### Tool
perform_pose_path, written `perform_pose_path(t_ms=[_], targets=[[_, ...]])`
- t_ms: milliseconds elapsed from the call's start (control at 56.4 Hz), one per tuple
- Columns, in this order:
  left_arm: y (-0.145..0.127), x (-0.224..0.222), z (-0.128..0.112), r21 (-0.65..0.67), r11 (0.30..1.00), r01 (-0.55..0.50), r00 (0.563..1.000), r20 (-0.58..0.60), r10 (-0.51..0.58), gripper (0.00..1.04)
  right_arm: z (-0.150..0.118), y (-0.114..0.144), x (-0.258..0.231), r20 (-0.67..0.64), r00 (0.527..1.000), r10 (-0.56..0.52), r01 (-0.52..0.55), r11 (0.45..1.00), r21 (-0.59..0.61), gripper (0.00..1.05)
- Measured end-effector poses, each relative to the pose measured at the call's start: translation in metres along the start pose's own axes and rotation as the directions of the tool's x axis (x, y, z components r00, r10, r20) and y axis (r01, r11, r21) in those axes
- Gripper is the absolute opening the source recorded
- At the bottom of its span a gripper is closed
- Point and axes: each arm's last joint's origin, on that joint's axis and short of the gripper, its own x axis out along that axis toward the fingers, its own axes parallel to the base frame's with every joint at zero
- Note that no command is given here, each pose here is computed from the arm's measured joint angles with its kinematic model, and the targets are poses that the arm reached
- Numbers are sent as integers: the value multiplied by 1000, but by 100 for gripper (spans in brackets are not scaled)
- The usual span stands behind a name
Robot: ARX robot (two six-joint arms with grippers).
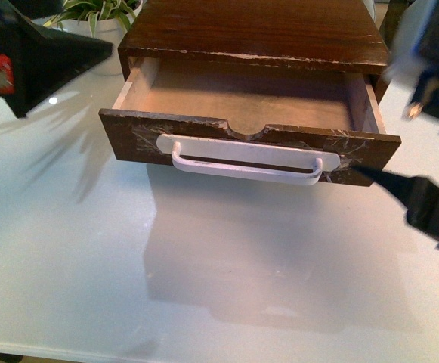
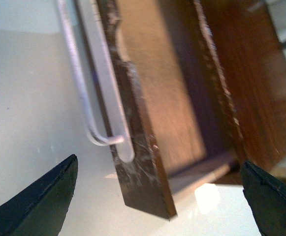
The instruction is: Open drawer
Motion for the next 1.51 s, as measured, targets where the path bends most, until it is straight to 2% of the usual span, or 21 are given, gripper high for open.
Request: perform_pose_path(t_ms=[124,213,266,372,549,567,620,674,762,833,1028,1117,1205,1276,1347,1507], targets=[[14,-33,2,-158,980,-122,992,22,127,96,-4,-19,-30,-8,988,-152,150,964,219,96],[21,-56,5,-259,946,-195,976,46,214,96,-8,-27,-54,-43,970,-241,239,894,380,96],[22,-68,8,-319,921,-225,965,57,256,96,-9,-26,-63,-61,961,-270,269,861,432,96],[20,-92,12,-411,872,-267,941,84,328,96,-12,-26,-85,-108,928,-356,355,762,542,96],[18,-107,18,-477,829,-292,918,104,383,96,-9,-19,-107,-168,879,-446,441,627,642,96],[18,-106,17,-462,828,-318,908,104,407,95,-8,-18,-108,-174,875,-451,447,617,647,96],[9,-105,14,-374,770,-517,797,118,592,84,-10,-13,-112,-177,854,-489,465,567,680,93],[0,-107,10,-328,712,-620,721,117,682,75,-14,-11,-114,-149,818,-556,478,512,714,86],[-19,-111,5,-288,656,-698,658,106,746,57,-21,0,-118,-112,753,-648,483,429,764,67],[-38,-113,-1,-267,663,-699,662,109,742,38,-25,10,-120,-104,750,-653,469,414,780,50],[-63,-119,-10,-260,660,-705,659,103,745,4,-32,27,-123,-105,751,-652,462,405,789,15],[-72,-122,-12,-257,665,-701,664,105,740,2,-34,33,-125,-106,751,-652,463,406,788,2],[-81,-124,-15,-256,666,-701,665,104,740,2,-36,39,-126,-107,753,-649,460,403,791,2],[-88,-124,-16,-259,646,-718,646,97,757,2,-37,42,-127,-106,752,-651,460,403,791,2],[-100,-124,-18,-254,668,-699,667,104,738,2,-38,46,-129,-103,750,-653,460,403,791,2],[-111,-130,-29,-255,665,-702,665,100,740,2,-41,54,-132,-106,751,-651,460,403,791,2]])
